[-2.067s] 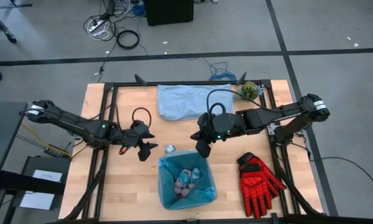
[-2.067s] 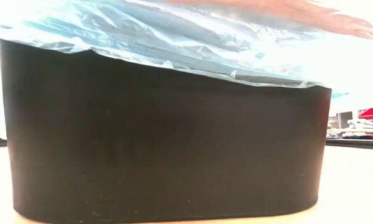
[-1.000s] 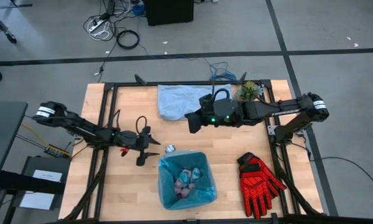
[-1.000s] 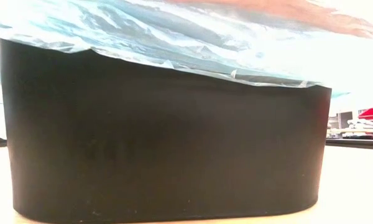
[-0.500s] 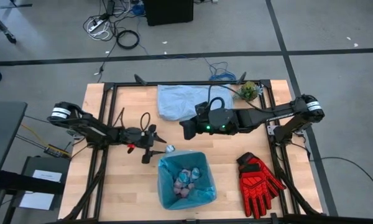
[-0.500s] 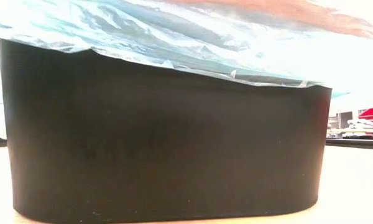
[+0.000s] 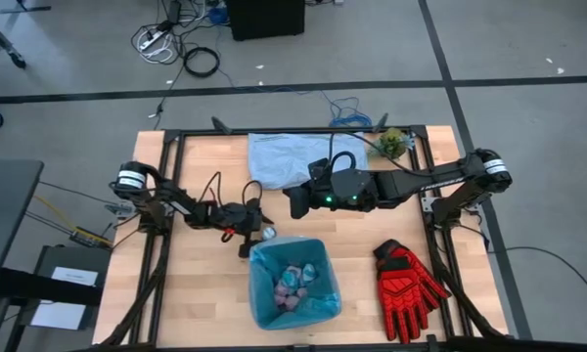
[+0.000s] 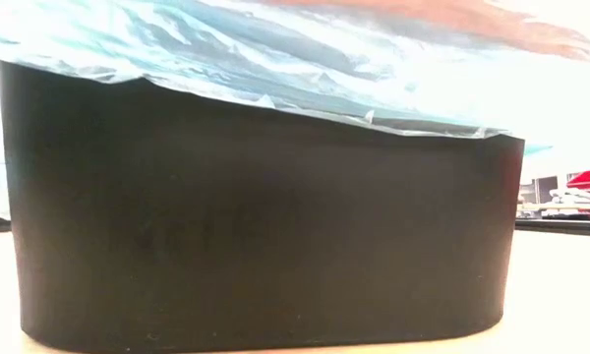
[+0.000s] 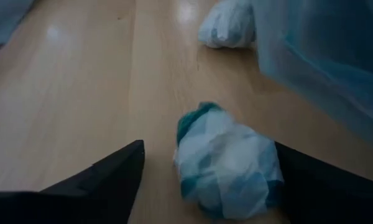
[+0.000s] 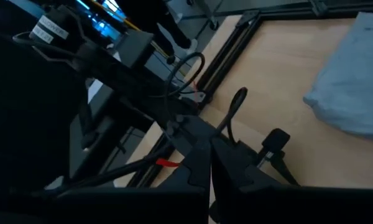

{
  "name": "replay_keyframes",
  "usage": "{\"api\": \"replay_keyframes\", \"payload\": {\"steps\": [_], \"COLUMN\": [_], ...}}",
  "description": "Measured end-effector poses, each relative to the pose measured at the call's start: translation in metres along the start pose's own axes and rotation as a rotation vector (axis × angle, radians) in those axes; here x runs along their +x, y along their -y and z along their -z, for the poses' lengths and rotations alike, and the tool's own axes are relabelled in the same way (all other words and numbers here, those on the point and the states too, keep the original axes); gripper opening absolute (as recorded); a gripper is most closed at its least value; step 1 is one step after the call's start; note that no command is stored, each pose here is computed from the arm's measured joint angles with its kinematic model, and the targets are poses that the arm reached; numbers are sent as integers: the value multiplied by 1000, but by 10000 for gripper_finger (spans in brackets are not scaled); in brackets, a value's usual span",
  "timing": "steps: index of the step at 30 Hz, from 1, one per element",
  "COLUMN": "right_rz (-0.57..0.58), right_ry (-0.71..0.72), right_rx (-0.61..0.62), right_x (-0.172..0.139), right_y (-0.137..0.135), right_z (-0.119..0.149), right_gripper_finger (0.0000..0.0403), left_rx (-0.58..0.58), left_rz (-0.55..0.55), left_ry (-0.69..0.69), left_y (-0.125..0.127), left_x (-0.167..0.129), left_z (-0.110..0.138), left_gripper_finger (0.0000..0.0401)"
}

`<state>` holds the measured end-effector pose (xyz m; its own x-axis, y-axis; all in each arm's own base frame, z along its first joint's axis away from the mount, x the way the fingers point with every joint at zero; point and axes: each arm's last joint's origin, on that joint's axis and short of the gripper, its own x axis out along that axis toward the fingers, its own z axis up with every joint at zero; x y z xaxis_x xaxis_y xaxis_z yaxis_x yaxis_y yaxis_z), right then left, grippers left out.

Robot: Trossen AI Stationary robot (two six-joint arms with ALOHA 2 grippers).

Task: Place trash/remove bag and relplace
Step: Put the blue crumbled trash bag into the trash bin

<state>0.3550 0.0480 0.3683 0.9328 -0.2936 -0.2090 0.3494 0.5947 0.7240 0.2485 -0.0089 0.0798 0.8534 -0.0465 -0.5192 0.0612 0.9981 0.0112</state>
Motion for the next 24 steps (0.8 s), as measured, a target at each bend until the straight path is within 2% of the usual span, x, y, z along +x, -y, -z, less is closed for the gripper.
{"api": "replay_keyframes", "payload": {"steps": [4, 8, 11, 13, 16, 19, 24], "right_rz": [5, 13, 5, -15, -72, -139, -166], "right_ry": [-2, -7, -18, -44, -117, -197, -241], "right_rx": [-23, -44, -62, -78, -132, -208, -276], "right_x": [0, 1, 2, 2, 3, 3, 6], "right_y": [1, 3, 4, 3, 3, 3, 8], "right_z": [0, -2, -2, -2, -1, 0, -3], "right_gripper_finger": [3, 3, 1, 0, 0, 0, 0], "left_rx": [-8, -18, -83, -122, -154, -172, -198], "left_rz": [-7, -16, -27, -35, -59, -106, -177], "left_ry": [7, 6, 1, -5, 28, 65, 203], "left_y": [0, -1, -2, -4, -11, -19, -33], "left_x": [0, -1, -5, -10, -22, -41, -81], "left_z": [-1, -2, -4, -8, -21, -35, -68], "left_gripper_finger": [265, 181, 120, 94, 85, 99, 113]}}
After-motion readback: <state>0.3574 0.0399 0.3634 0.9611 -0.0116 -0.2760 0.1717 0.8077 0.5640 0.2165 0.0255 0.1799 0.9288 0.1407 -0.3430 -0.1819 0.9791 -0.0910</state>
